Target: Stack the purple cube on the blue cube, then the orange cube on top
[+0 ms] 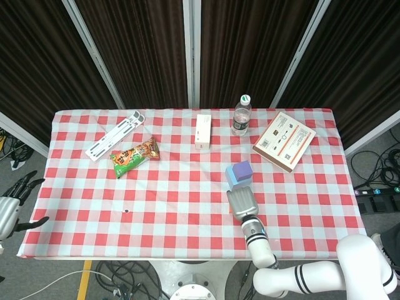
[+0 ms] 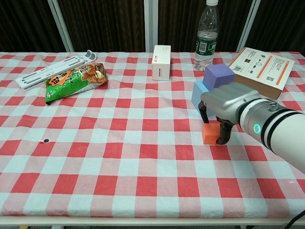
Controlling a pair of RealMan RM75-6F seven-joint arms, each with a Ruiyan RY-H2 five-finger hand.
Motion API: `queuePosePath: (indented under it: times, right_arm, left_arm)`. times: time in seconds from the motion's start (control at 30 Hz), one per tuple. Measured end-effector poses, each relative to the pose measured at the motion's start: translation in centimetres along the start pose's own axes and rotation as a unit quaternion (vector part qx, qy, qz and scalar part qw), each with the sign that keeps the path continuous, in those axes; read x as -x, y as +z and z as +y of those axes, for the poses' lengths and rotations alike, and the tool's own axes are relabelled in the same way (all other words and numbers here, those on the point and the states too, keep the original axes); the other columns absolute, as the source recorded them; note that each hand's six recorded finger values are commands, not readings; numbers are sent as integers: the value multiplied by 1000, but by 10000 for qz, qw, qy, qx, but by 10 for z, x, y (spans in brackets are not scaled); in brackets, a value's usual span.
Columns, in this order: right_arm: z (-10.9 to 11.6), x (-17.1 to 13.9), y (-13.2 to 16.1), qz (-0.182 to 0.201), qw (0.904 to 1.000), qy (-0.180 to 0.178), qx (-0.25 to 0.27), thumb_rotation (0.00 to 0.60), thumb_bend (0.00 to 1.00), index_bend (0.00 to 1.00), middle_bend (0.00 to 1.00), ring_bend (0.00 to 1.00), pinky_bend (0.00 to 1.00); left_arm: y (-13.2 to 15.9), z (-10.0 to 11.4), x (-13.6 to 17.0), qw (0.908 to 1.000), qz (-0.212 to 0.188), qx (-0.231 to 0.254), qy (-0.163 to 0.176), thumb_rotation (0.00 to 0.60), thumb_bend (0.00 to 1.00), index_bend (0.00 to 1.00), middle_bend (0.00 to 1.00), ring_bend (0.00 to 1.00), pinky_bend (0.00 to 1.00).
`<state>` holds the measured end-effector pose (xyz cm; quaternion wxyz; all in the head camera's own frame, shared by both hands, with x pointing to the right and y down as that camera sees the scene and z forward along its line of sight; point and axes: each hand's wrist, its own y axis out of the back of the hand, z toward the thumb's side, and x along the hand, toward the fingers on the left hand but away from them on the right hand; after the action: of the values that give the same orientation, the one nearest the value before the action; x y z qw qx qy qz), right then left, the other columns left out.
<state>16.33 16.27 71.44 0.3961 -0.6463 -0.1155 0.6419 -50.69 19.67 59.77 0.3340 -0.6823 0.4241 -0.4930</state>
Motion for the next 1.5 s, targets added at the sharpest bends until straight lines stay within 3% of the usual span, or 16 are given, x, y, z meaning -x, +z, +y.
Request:
queuePosePath:
  times: [0.3, 0.57, 0.77, 0.97, 1.17, 1.4, 1.5]
  right_arm:
    - [0, 4, 1, -21, 10000, -42, -8, 600, 76, 551, 1000, 1000, 949]
    - [3, 4, 3, 16, 10000, -71, -6, 600, 79, 561, 1000, 1000, 950]
    - [18, -1, 0, 57, 9998, -165, 103, 600, 78, 564, 1000, 1000, 950]
    - [48, -11, -9, 117, 9989, -346, 290, 600, 79, 566, 1000, 1000, 950]
    - [98, -15, -28, -16, 9973, -562, 474, 600, 78, 567, 1000, 1000, 951]
    - [150, -15, -51, -240, 9959, -535, 688, 600, 78, 568, 1000, 1000, 954]
    - [162, -11, -56, -250, 9966, -475, 632, 600, 76, 569, 1000, 1000, 954]
  left_arm:
    - [-1, -1, 0, 10000, 8, 1, -17, 600, 52, 205, 153, 133, 276]
    - [-1, -1, 0, 10000, 1, 12, -21, 600, 51, 205, 153, 133, 276]
    - [0, -1, -1, 10000, -14, 7, -26, 600, 51, 205, 153, 133, 276]
    - [2, -1, -1, 10000, -22, -18, -48, 600, 52, 205, 153, 133, 276]
    - [4, 2, -4, 10000, -22, 0, -16, 600, 51, 205, 153, 133, 276]
    - [7, 3, -6, 10000, -59, -36, -15, 600, 51, 205, 153, 133, 276]
    - [9, 3, -6, 10000, -74, -49, -18, 600, 51, 205, 153, 133, 276]
